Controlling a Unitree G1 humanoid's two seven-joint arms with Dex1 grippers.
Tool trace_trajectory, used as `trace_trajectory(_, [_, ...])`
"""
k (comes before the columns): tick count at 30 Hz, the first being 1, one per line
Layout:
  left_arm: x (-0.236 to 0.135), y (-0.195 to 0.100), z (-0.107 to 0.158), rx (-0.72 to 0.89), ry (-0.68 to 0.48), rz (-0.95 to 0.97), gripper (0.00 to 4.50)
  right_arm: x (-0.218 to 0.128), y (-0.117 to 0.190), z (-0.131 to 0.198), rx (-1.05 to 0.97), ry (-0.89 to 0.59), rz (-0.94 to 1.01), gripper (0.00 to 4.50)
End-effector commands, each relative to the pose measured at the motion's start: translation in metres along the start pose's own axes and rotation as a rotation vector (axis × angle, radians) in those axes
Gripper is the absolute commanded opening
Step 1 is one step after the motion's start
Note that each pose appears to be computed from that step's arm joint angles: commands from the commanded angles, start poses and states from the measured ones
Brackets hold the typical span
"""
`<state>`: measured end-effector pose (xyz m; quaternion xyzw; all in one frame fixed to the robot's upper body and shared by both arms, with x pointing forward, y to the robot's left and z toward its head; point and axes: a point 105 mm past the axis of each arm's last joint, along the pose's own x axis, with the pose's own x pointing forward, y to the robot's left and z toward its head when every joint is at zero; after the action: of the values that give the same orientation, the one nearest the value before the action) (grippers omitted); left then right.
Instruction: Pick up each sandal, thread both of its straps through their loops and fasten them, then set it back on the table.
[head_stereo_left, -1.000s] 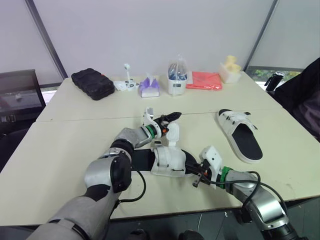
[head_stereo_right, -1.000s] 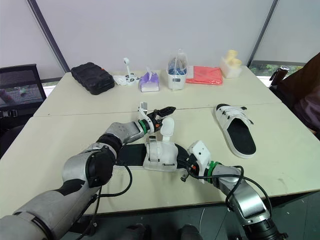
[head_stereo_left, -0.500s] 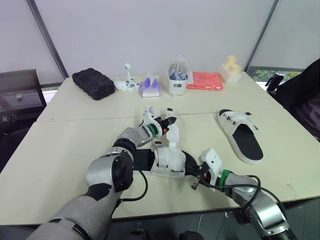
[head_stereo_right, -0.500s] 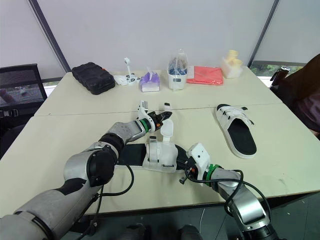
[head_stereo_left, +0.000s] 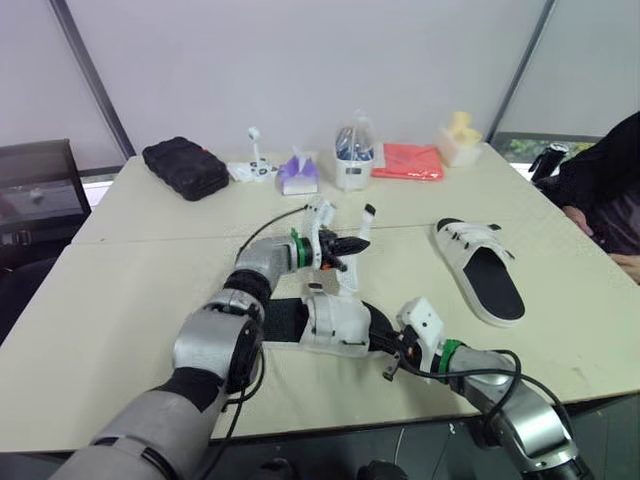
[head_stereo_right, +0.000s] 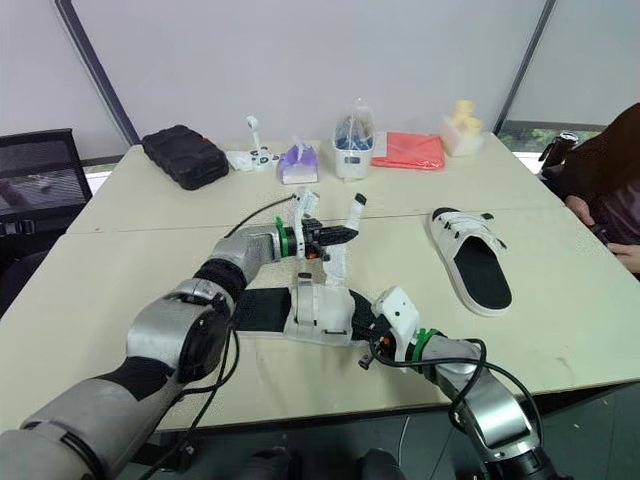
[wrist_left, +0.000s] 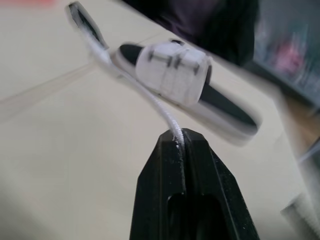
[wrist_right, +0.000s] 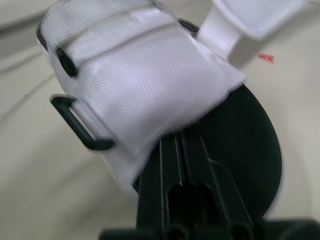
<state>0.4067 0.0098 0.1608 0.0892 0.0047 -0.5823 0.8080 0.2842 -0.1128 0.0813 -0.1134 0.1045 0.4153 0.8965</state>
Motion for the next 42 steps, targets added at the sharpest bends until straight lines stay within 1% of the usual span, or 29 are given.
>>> trace_trajectory(1, [-0.006,-0.013,0.01,0.354,0.0,-0.074,0.05,-0.001,-0.009,0.0,-0.001,-0.006,-0.015,0.0])
trace_trajectory(3, [-0.01,-0.015,0.01,0.437,-0.001,-0.077,0.05,0.0,-0.01,-0.002,-0.003,-0.002,-0.012,0.0])
trace_trajectory(4, [-0.012,-0.017,0.012,0.525,-0.008,-0.075,0.05,0.0,-0.011,-0.003,-0.006,0.003,-0.007,0.0])
trace_trajectory(5, [-0.017,-0.02,0.018,0.662,-0.031,-0.066,0.05,0.0,-0.012,-0.005,-0.007,0.01,-0.002,0.0])
trace_trajectory(7, [-0.024,-0.028,0.023,0.856,-0.063,-0.075,0.05,0.001,-0.014,-0.007,-0.009,0.018,0.004,0.0])
trace_trajectory(9, [-0.03,-0.034,0.029,1.012,-0.099,-0.071,0.05,0.0,-0.017,-0.008,-0.011,0.021,0.006,0.0])
trace_trajectory(12, [-0.038,-0.041,0.035,1.189,-0.158,-0.059,0.05,0.001,-0.019,-0.01,-0.011,0.025,0.012,0.0])
trace_trajectory(15, [-0.044,-0.046,0.042,1.308,-0.216,-0.044,0.05,0.002,-0.02,-0.012,-0.01,0.032,0.018,0.0])
trace_trajectory(18, [-0.047,-0.054,0.038,1.393,-0.235,-0.074,0.05,0.002,-0.022,-0.014,-0.011,0.035,0.021,0.0])
trace_trajectory(21, [-0.048,-0.06,0.02,1.493,-0.184,-0.149,0.05,0.002,-0.023,-0.014,-0.013,0.037,0.022,0.0])
trace_trajectory(24, [-0.044,-0.059,0.009,1.539,-0.157,-0.156,0.05,0.002,-0.025,-0.014,-0.015,0.038,0.021,0.0])
trace_trajectory(25, [-0.042,-0.058,0.008,1.546,-0.158,-0.143,0.61,0.003,-0.026,-0.014,-0.016,0.038,0.02,0.0])
trace_trajectory(26, [-0.041,-0.056,0.007,1.55,-0.152,-0.133,0.92,0.003,-0.026,-0.014,-0.016,0.038,0.02,0.0])
trace_trajectory(27, [-0.041,-0.054,0.006,1.555,-0.15,-0.125,1.35,0.003,-0.026,-0.014,-0.017,0.038,0.021,0.0])
trace_trajectory(29, [-0.04,-0.053,0.007,1.578,-0.162,-0.114,2.44,0.003,-0.026,-0.015,-0.015,0.04,0.021,0.0])
trace_trajectory(31, [-0.04,-0.052,0.009,1.6,-0.178,-0.101,3.44,0.003,-0.026,-0.016,-0.013,0.043,0.022,0.0])
trace_trajectory(32, [-0.04,-0.051,0.01,1.607,-0.182,-0.097,4.02,0.003,-0.026,-0.017,-0.013,0.043,0.022,0.0])
trace_trajectory(33, [-0.04,-0.05,0.011,1.617,-0.188,-0.091,4.45,0.003,-0.027,-0.017,-0.012,0.044,0.022,0.0])
trace_trajectory(37, [-0.053,-0.047,0.027,1.677,-0.236,-0.062,4.45,0.007,-0.028,-0.018,-0.01,0.047,0.034,0.0])
trace_trajectory(38, [-0.055,-0.047,0.027,1.684,-0.239,-0.064,4.45,0.007,-0.028,-0.018,-0.01,0.047,0.036,0.0])
trace_trajectory(42, [-0.075,-0.043,0.02,1.689,-0.191,-0.097,4.45,0.009,-0.032,-0.018,-0.016,0.049,0.046,0.0])
